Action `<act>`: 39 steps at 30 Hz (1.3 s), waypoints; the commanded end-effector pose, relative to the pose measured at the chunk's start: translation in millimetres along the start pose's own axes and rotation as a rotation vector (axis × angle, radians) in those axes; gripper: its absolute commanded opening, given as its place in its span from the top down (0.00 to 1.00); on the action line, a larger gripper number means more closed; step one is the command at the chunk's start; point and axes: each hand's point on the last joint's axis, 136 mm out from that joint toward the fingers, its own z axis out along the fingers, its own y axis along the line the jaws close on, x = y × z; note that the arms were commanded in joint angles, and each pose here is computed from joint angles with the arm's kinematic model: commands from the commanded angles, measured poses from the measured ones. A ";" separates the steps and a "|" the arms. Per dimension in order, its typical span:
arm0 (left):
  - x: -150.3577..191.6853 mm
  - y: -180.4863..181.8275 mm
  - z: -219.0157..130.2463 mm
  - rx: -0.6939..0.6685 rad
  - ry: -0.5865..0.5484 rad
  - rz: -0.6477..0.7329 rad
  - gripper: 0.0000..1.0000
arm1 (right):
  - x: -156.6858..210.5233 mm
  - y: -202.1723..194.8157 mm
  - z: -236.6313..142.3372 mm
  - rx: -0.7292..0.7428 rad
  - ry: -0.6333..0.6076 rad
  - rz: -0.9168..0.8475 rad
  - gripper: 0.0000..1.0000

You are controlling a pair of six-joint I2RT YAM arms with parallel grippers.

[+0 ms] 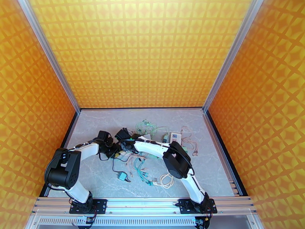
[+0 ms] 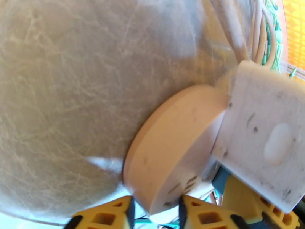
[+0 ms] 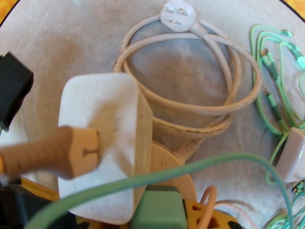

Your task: Pull the plug off the socket

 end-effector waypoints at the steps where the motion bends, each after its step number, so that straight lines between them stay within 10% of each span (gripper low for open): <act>1: -18.6 -15.2 -12.7 0.023 -0.062 0.075 0.55 | 18.5 13.2 -15.4 -0.100 0.066 -0.035 0.81; 30: 32.5 16.1 45.3 -0.083 0.102 0.050 0.71 | 26.0 84.2 -1.3 -0.121 0.098 -0.130 0.82; 39: 32.8 35.2 43.4 -0.189 0.108 0.041 0.74 | 18.7 38.6 -4.1 -0.163 0.076 0.013 0.84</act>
